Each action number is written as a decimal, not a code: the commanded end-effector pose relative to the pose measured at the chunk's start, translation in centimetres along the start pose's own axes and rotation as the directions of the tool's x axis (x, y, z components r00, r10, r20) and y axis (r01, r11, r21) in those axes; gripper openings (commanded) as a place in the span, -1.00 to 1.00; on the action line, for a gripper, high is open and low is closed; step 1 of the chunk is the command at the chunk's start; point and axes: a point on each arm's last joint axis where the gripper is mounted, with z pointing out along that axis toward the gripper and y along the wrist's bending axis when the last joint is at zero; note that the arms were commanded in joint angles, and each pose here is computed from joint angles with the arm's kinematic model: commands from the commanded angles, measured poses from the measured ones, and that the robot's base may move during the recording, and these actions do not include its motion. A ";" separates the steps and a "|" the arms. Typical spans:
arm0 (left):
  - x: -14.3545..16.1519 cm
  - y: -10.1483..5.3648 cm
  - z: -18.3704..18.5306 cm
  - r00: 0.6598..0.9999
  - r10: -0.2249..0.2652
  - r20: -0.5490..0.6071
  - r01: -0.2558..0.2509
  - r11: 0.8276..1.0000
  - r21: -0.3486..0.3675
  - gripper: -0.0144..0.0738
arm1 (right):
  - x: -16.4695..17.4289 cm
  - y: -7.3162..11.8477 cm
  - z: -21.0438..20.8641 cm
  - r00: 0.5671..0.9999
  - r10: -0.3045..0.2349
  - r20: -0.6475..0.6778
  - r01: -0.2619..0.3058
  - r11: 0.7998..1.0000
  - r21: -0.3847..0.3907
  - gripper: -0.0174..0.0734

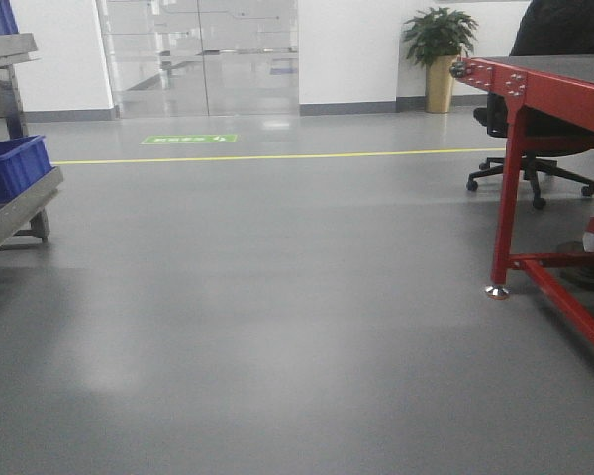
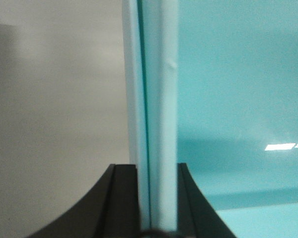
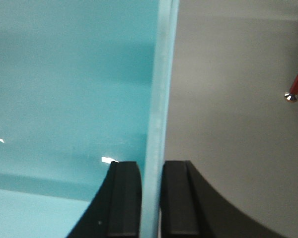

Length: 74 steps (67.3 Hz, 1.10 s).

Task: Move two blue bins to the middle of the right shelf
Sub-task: 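Drive the base across the floor to another blue-bin shelf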

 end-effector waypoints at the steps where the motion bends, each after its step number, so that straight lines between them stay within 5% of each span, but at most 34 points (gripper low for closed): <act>1: -1.3 -0.4 -1.1 0.992 -0.008 0.125 0.000 0.998 0.060 -0.92 | -1.2 0.4 -1.3 0.994 0.006 0.110 -0.001 0.999 -0.046 -0.98; 74: -1.3 -0.4 -1.1 0.992 -0.008 0.125 0.000 0.998 0.060 -0.92 | -1.2 0.4 -1.3 0.994 0.006 0.110 -0.001 0.999 -0.046 -0.98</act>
